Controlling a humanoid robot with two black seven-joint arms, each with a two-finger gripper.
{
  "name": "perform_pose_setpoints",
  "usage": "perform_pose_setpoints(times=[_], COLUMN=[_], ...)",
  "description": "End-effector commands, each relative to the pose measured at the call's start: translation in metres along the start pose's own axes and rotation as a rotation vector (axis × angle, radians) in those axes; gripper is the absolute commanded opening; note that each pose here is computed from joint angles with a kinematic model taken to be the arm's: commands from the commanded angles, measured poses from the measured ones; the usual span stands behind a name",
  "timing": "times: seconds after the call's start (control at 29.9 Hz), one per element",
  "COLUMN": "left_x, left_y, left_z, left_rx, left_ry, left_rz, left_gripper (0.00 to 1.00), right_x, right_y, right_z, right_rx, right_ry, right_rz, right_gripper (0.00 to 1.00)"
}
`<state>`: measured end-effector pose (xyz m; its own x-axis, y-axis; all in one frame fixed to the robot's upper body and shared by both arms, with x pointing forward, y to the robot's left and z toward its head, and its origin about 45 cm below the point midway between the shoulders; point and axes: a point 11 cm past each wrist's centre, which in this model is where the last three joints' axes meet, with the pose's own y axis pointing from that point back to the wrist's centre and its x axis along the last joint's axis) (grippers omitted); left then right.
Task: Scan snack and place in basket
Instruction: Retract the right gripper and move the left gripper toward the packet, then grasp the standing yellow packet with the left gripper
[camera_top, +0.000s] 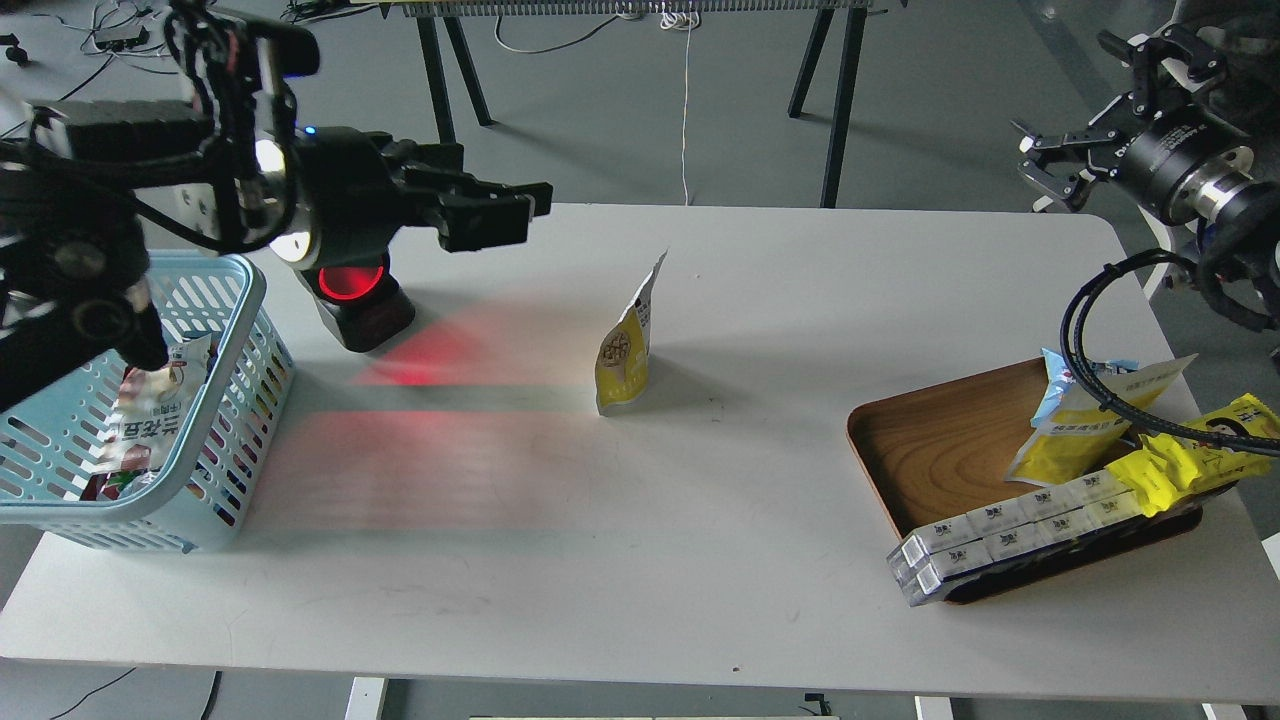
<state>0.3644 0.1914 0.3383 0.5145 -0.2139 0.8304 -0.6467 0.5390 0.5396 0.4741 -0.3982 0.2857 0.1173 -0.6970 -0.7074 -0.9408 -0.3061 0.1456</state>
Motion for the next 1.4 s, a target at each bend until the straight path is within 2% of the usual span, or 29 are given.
perform_pose_setpoints(times=[0.0, 0.13, 0.23, 0.4, 0.57, 0.94, 1.1, 1.37], left_x=[-0.011, -0.012, -0.013, -0.021, -0.025, -0.052, -0.066, -0.057], left_y=[-0.025, -0.047, -0.057, -0.076, -0.095, -0.115, -0.117, -0.119], left_z=[0.024, 0.052, 0.074, 0.081, 0.075, 0.024, 0.024, 0.031], left_rx=[0.024, 0.044, -0.003, -0.004, 0.059, 0.242, 0.242, 0.230], left_ry=[-0.058, -0.089, -0.092, -0.083, -0.139, -0.178, -0.173, -0.174], left_rz=[-0.029, -0.015, -0.012, -0.038, -0.033, -0.071, -0.093, -0.074], left_gripper=[1.00, 1.00, 1.00, 1.00, 1.00, 0.98, 0.97, 0.97], right_x=[0.004, 0.002, 0.003, 0.000, -0.008, -0.017, -0.017, -0.016], right_y=[0.002, -0.001, -0.001, -0.007, -0.010, -0.012, -0.012, -0.013], right_z=[0.002, 0.007, 0.010, 0.019, 0.019, 0.016, 0.015, 0.018], right_rx=[-0.006, -0.015, -0.021, -0.025, -0.025, -0.021, -0.019, -0.023], right_ry=[0.002, -0.003, -0.004, 0.002, 0.007, 0.009, 0.009, 0.006], right_rz=[0.011, 0.006, 0.008, 0.005, -0.019, -0.038, -0.040, -0.037], right_gripper=[0.96, 0.96, 0.96, 0.96, 0.96, 0.96, 0.96, 0.96])
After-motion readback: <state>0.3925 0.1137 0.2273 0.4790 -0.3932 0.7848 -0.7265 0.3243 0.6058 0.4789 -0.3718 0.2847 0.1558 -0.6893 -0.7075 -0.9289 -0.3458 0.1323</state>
